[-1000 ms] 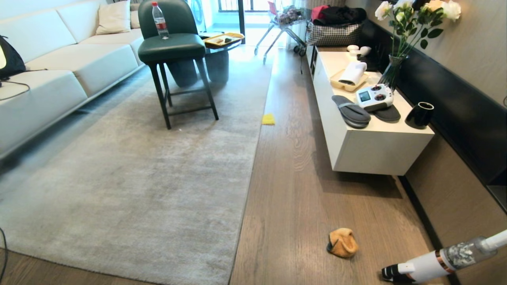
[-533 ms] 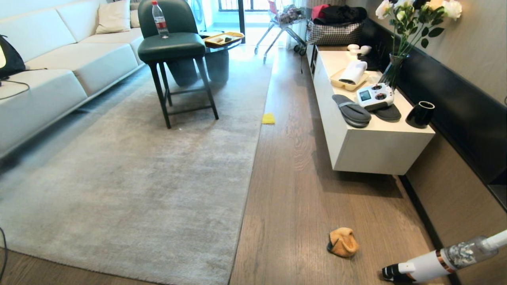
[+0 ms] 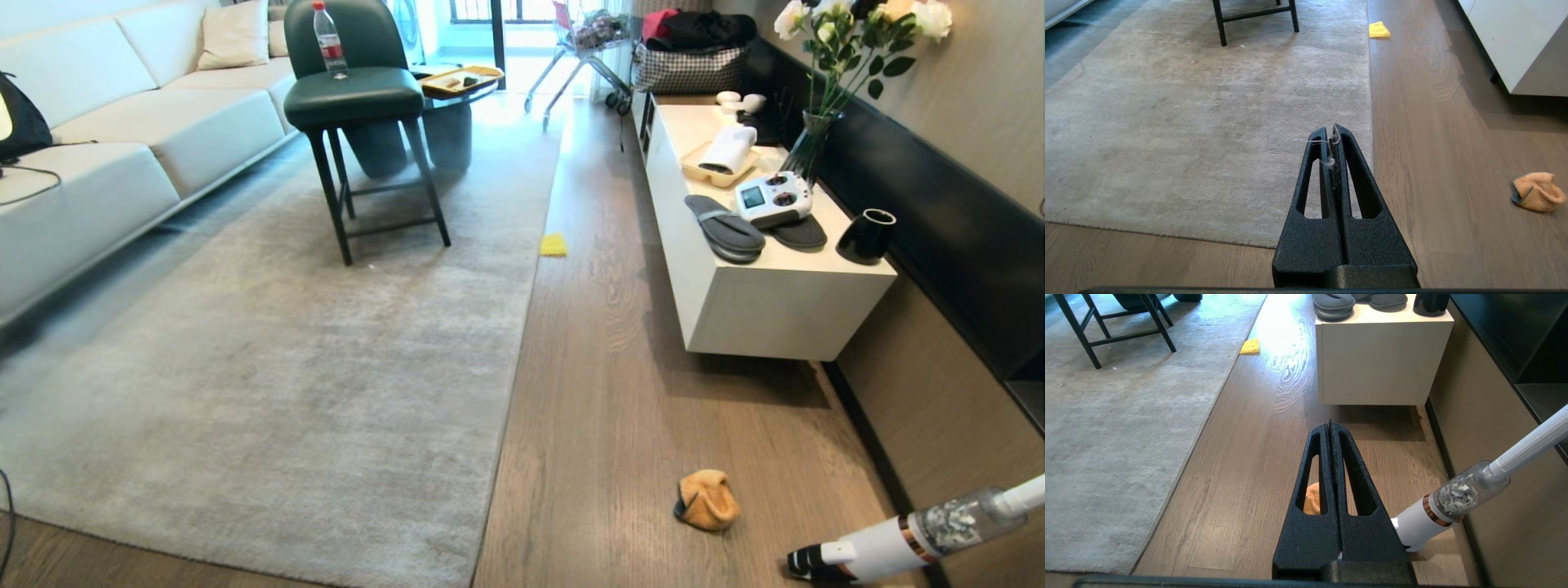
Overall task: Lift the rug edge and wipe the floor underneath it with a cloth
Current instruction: Lift up the carpet
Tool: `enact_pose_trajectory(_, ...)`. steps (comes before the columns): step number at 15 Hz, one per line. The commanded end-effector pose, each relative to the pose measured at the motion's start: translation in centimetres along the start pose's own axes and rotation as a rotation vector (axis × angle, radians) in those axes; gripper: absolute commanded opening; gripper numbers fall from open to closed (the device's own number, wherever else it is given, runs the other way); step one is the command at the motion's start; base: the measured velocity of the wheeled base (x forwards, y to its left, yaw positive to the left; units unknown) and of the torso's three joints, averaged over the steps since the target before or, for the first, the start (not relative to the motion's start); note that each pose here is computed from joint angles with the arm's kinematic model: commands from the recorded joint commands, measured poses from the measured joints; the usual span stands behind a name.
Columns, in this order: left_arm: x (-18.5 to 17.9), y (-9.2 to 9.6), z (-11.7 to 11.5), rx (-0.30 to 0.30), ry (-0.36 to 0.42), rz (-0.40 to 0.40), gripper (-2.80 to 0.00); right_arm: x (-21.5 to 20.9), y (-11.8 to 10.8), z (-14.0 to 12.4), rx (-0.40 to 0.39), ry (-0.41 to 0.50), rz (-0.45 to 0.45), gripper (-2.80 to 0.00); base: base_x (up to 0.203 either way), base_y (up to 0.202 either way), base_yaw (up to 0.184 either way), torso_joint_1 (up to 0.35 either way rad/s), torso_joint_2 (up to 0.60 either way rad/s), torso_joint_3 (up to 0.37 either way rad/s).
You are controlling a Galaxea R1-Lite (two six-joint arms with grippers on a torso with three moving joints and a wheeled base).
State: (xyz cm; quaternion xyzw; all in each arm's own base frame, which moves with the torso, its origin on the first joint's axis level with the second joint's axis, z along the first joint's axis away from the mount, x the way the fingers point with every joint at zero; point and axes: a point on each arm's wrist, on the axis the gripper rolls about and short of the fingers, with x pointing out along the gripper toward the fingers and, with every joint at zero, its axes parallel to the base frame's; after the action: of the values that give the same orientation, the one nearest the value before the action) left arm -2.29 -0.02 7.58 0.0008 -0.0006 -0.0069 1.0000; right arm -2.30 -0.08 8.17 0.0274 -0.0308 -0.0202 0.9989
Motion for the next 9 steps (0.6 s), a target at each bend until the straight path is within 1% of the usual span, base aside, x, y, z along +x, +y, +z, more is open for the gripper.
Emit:
enact_pose_trajectory(1, 0.01, 0.0, -0.03, 0.0, 0.001, 0.0, -2.8, 0.0, 0.0, 0.01, 0.0, -0.001, 0.0, -2.8, 0.0, 0.0, 0.0, 0.0, 0.0, 0.0)
enact_pose_trajectory(6, 0.0, 0.0, 0.01, 0.003, 0.0, 0.0, -2.8, 0.0, 0.0, 0.0, 0.001, 0.0, -0.001, -2.8, 0.0, 0.0, 0.0, 0.0, 0.0, 0.0)
enact_pose_trajectory(9, 0.01, 0.0, -0.01, -0.006, -0.001, 0.002, -2.8, 0.0, 0.0, 0.0, 0.001, 0.0, 0.0, -2.8, 0.0, 0.0, 0.0, 0.0, 0.0, 0.0)
